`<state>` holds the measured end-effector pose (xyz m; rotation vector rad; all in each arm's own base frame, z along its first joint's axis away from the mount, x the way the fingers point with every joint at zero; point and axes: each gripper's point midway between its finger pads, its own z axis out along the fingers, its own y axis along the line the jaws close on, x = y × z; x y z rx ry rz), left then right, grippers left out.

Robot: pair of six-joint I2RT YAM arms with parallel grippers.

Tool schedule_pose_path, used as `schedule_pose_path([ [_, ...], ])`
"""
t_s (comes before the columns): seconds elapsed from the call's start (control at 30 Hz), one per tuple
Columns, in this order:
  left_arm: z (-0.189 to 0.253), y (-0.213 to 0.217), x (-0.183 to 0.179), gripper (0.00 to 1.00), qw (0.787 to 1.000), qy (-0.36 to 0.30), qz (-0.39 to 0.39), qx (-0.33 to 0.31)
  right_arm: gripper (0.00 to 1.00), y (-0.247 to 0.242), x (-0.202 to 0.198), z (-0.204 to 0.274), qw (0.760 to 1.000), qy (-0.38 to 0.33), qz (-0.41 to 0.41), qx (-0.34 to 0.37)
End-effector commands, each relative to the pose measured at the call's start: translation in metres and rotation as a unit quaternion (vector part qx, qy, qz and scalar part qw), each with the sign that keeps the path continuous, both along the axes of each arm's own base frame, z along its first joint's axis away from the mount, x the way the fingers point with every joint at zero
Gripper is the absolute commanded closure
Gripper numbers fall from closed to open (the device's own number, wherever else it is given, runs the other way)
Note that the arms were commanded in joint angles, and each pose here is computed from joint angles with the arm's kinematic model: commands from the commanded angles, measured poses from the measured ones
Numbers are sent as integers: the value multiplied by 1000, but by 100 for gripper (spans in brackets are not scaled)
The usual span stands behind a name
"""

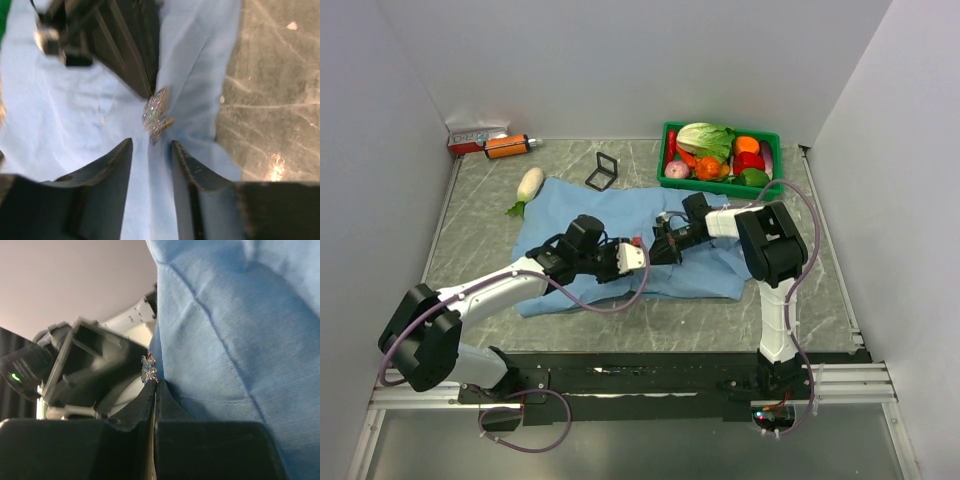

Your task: Remove the brooch from the garment

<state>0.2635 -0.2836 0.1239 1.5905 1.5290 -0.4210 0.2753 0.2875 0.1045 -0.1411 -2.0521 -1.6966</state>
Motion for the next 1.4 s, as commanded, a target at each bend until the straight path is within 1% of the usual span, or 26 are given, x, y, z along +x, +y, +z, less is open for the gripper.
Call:
schedule_pose_path([
  [0.0, 28, 8, 6, 54, 994, 65, 69, -53, 100, -1, 6, 39, 986, -164, 30, 32],
  [0.03, 29, 12, 9, 52, 991, 82, 85, -62, 100, -4, 0, 38, 974, -220, 50, 31],
  [0.07, 33, 11, 7, 51, 988, 102, 90, -75, 100, -4, 5, 44, 963, -261, 58, 34],
  [0.13, 32, 15, 7, 47, 973, 166, 128, -99, 100, -5, 6, 45, 943, -323, 71, 45],
  [0.17, 30, 14, 6, 47, 966, 193, 135, -104, 100, -6, 6, 44, 938, -336, 73, 47],
  [0.2, 30, 11, 2, 48, 952, 239, 149, -121, 100, -7, 6, 43, 932, -351, 76, 49],
  [0.23, 31, 15, 6, 50, 941, 265, 161, -135, 100, -7, 5, 48, 921, -379, 77, 55],
  [0.27, 27, 13, 8, 51, 929, 294, 171, -143, 100, -5, 4, 42, 911, -400, 80, 57],
  [0.3, 28, 12, 7, 52, 904, 343, 197, -165, 100, -7, 6, 39, 901, -423, 82, 48],
  [0.33, 38, 11, 16, 53, 894, 352, 191, -201, 100, -6, 3, 44, 890, -446, 84, 46],
  [0.37, 36, 12, 14, 54, 881, 370, 196, -218, 100, -5, -2, 38, 886, -453, 90, 42],
  [0.4, 41, 11, 12, 55, 861, 400, 202, -240, 100, -4, -1, 37, 878, -468, 92, 41],
  [0.43, 46, 11, 11, 57, 856, 409, 190, -254, 100, -4, -1, 37, 872, -479, 94, 32],
  [0.47, 46, 10, 11, 58, 854, 413, 185, -256, 100, -5, -4, 33, 872, -479, 95, 28],
  [0.5, 45, 9, 10, 59, 855, 416, 180, -255, 100, -3, -1, 32, 866, -490, 90, 30],
  [0.57, 44, 8, 10, 63, 850, 432, 163, -254, 100, -3, -4, 31, 876, -475, 81, 22],
  [0.6, 42, 7, 10, 64, 847, 441, 159, -252, 100, -1, -6, 29, 877, -473, 81, 20],
  [0.63, 44, 6, 12, 68, 846, 447, 151, -250, 100, 0, -3, 32, 877, -475, 74, 19],
  [0.67, 38, 4, 10, 69, 839, 464, 144, -244, 100, 0, -4, 29, 879, -471, 72, 14],
  [0.8, 36, 2, 9, 70, 841, 467, 128, -242, 100, 3, 1, 26, 881, -469, 58, 5],
  [0.83, 36, 2, 8, 71, 840, 471, 128, -239, 100, 3, 1, 27, 888, -457, 52, 1],
  [1.0, 29, 1, 2, 73, 833, 490, 117, -230, 100, 4, 1, 27, 890, -453, 46, 2],
  [1.07, 29, 1, 3, 76, 838, 483, 114, -229, 100, 4, 3, 25, 892, -450, 46, -3],
  [1.13, 23, 3, -1, 79, 836, 490, 118, -217, 100, 5, 6, 23, 892, -450, 44, -8],
  [1.17, 19, 4, -1, 79, 840, 485, 114, -212, 100, 6, 6, 23, 893, -449, 44, -9],
  [1.37, 12, -1, -8, 77, 833, 502, 109, -205, 100, 8, 15, 26, 889, -457, 36, -16],
])
